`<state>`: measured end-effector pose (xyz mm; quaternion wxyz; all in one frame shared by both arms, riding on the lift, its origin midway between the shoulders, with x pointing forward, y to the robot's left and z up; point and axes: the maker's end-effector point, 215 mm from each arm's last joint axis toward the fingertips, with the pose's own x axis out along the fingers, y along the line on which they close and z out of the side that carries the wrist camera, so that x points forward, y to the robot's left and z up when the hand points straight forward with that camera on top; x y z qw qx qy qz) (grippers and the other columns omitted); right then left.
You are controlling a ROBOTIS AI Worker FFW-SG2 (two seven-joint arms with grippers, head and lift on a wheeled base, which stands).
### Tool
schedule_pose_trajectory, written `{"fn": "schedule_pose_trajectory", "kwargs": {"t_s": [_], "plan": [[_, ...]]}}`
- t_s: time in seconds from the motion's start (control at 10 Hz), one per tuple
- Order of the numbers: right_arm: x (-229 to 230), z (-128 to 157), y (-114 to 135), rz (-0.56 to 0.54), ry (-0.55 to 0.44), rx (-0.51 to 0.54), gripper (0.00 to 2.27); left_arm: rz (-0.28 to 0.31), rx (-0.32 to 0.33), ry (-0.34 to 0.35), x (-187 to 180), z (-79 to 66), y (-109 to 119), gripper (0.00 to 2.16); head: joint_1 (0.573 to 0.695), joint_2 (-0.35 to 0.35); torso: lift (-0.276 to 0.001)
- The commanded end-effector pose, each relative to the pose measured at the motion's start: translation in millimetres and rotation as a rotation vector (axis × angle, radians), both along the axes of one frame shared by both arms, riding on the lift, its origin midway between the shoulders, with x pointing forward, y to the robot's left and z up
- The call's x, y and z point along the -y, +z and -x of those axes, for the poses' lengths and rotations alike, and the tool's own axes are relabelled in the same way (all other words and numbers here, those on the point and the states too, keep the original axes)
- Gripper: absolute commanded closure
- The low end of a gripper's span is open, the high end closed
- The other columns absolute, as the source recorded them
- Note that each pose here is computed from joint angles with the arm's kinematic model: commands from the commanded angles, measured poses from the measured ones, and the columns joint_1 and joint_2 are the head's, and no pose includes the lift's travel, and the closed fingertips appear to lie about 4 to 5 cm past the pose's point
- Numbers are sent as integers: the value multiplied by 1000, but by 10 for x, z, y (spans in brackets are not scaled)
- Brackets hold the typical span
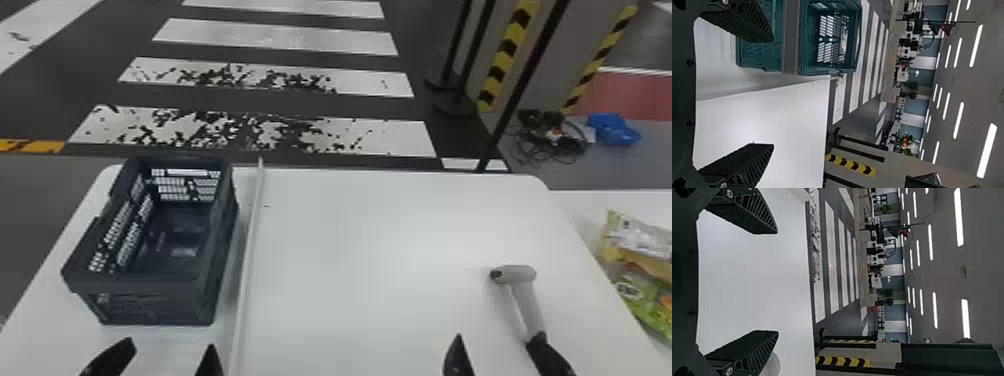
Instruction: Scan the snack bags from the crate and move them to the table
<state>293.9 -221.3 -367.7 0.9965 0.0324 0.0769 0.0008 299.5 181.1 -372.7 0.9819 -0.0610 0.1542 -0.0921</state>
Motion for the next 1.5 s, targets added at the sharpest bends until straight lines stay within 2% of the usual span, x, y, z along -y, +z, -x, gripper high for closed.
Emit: {"fn": "schedule_pose_trajectory", "kwargs": {"t_s": [0.0, 0.1, 0.3, 0.5, 0.8, 1.4], "plan": [[-77, 50, 20, 2, 13, 12, 83, 13, 32, 2, 27, -4, 67, 39, 695, -86, -95], [-73, 65, 64, 5, 10, 41, 83, 15, 55, -3, 58, -18, 110, 39, 695, -78, -95], [-60, 128, 164, -6, 4, 82, 83, 14, 51, -13, 121, -8, 87, 39, 695, -81, -95], [-89, 152, 157, -11, 10, 87, 83, 10, 49, -6, 102, 0, 65, 39, 695, -92, -95], [-107, 189, 221, -5, 12, 113, 83, 5, 84, 1, 78, -19, 152, 39, 695, -78, -95], [-111, 226, 305, -1, 11, 144, 83, -4, 88, -9, 110, -20, 157, 39, 695, -86, -95]]}}
